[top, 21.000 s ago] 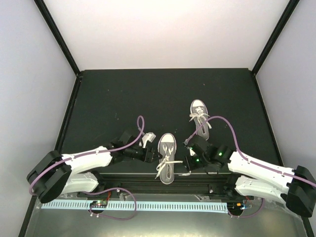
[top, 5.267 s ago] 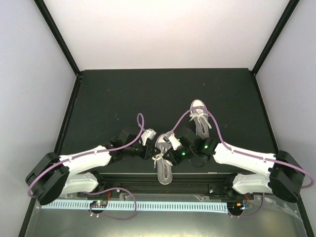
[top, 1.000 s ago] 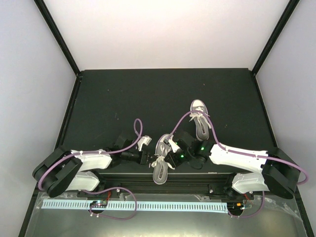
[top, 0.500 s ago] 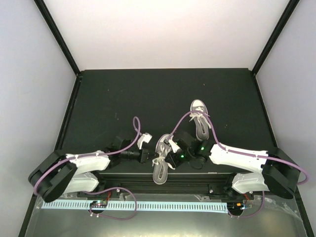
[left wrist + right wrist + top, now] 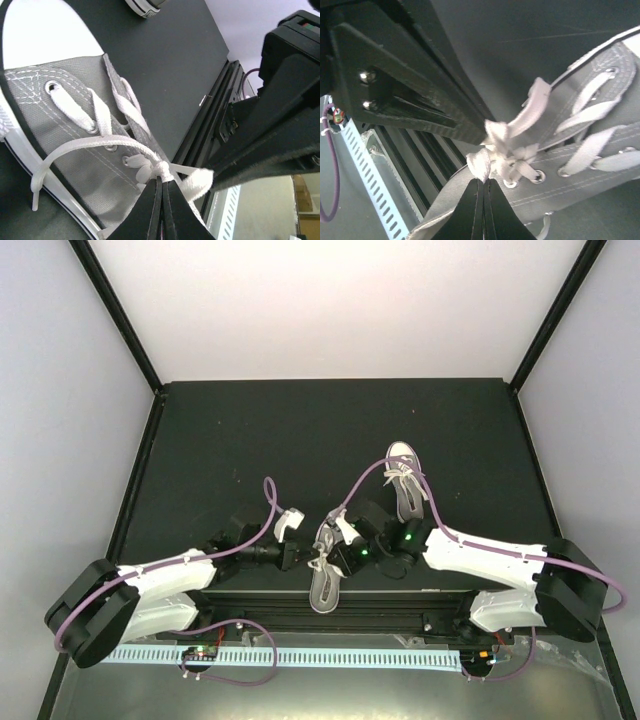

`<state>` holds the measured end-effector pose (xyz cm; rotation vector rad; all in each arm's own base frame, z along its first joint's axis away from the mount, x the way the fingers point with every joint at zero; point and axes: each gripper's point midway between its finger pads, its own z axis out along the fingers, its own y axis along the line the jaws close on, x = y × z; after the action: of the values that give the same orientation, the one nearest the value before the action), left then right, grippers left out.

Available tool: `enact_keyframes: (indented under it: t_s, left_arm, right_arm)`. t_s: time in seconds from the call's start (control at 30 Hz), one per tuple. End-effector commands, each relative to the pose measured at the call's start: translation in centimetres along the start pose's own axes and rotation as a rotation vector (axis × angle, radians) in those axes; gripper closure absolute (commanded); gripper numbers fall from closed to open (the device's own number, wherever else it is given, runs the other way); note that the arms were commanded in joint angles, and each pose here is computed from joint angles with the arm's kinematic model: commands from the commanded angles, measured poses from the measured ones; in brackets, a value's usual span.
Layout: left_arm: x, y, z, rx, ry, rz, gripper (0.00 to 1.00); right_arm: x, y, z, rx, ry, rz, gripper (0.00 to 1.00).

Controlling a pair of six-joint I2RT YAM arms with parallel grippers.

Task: Tie the shoes
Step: Cross the shoelace with the shoelace.

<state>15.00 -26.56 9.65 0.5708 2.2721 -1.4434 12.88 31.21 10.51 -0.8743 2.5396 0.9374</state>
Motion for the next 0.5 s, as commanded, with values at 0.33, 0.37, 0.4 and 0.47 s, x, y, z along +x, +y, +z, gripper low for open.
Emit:
enact_keyframes:
  t_s: [0.33, 0.37, 0.4, 0.47]
  left_arm:
    - [-0.4, 0.1, -0.3, -0.036, -0.010, 0.002, 0.98]
    - [-0.4, 0.1, -0.3, -0.040, -0.009, 0.002, 0.98]
    - [-0.3, 0.2, -0.4, -0.043, -0.008, 0.001, 0.98]
    - [-0.3, 0.2, -0.4, -0.047, -0.006, 0.003, 0.98]
  right_arm:
    - [-0.4, 0.6, 3.0, 0.037, 0.022, 0.019, 0.98]
    - [-0.5, 0.7, 3.1, 0.035, 0.017, 0.023, 0.98]
    - [-0.7, 0.8, 3.1, 0.033, 0.010, 0.027, 0.98]
    - [-1.0, 0.7, 3.3, 0.041, 0.003, 0.033, 0.98]
